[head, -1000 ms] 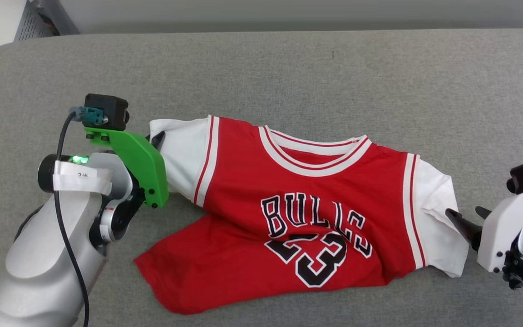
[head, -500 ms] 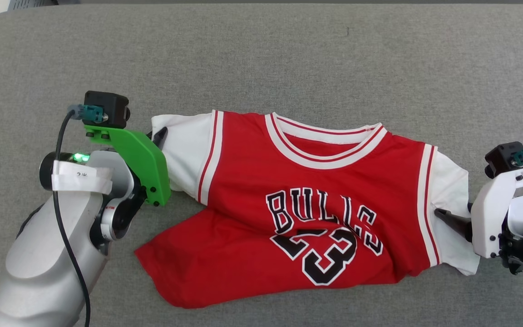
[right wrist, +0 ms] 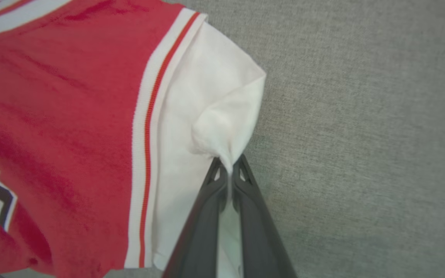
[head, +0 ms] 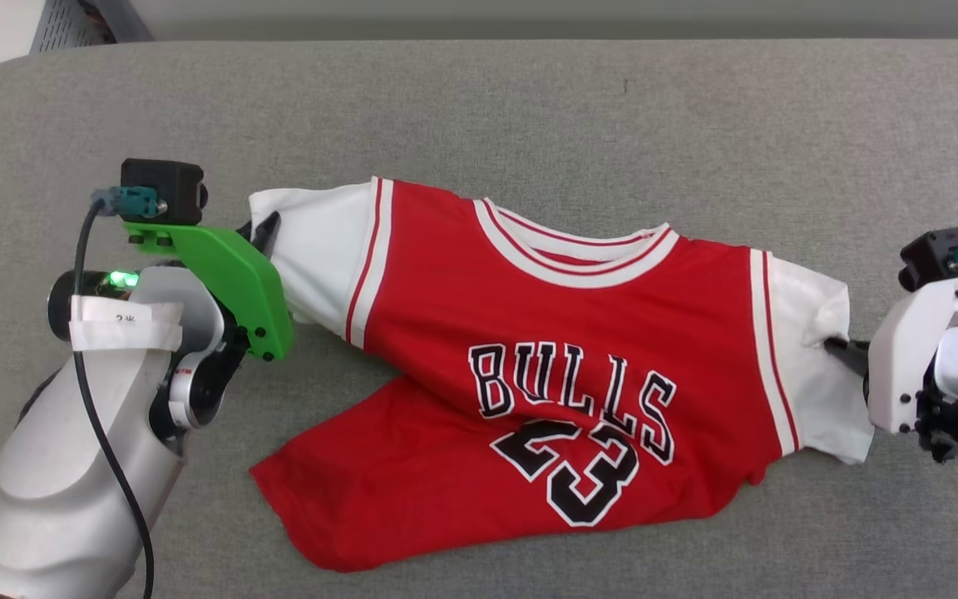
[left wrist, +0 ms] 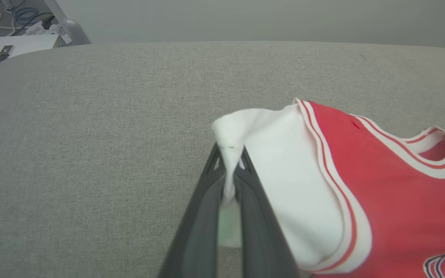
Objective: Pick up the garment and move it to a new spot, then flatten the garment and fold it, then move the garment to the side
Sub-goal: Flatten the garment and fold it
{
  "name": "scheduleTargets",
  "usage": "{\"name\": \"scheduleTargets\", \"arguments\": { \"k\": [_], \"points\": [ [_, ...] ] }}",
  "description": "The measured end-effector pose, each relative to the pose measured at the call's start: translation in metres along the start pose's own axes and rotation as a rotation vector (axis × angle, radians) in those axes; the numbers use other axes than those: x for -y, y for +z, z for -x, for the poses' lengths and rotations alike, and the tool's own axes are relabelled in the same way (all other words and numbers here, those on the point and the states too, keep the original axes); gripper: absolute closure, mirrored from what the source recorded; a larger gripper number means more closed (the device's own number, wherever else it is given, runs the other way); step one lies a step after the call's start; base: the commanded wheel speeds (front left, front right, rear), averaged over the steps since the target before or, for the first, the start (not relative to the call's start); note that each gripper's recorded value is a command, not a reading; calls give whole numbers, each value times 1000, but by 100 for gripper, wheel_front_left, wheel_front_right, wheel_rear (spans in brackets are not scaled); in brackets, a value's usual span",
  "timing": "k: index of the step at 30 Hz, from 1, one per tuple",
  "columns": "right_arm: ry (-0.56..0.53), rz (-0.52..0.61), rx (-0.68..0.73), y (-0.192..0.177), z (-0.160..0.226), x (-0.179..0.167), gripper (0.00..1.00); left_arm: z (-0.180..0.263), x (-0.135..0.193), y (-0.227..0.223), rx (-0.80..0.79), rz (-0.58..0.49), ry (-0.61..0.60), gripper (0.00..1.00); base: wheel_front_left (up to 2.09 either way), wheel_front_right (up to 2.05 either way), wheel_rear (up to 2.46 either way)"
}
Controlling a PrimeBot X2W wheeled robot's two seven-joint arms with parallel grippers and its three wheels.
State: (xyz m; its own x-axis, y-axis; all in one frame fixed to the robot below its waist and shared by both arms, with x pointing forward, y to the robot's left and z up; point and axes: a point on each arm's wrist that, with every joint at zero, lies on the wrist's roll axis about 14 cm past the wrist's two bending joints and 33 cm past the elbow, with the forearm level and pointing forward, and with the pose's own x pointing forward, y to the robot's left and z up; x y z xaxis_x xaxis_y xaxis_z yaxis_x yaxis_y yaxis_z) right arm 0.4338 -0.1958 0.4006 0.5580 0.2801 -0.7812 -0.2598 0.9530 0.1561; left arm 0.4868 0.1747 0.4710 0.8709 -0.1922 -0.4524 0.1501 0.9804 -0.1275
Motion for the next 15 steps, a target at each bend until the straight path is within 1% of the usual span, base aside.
{"name": "scheduleTargets", "arguments": {
  "k": [3, 8, 12, 15],
  "points": [
    [-30, 15, 81, 26, 12, 7, 100, 3, -2, 19, 53, -12, 16, 100, 0, 0, 0],
    [-68, 42, 174, 63, 32, 12, 100, 6, -7, 59, 146, -25, 45, 100, 0, 0, 0],
    [-101, 73, 276, 105, 48, 16, 100, 1, -10, 95, 230, -29, 58, 100, 0, 0, 0],
    [-116, 90, 379, 145, 59, 15, 100, -6, -12, 124, 294, -32, 69, 100, 0, 0, 0]
  ]
}}
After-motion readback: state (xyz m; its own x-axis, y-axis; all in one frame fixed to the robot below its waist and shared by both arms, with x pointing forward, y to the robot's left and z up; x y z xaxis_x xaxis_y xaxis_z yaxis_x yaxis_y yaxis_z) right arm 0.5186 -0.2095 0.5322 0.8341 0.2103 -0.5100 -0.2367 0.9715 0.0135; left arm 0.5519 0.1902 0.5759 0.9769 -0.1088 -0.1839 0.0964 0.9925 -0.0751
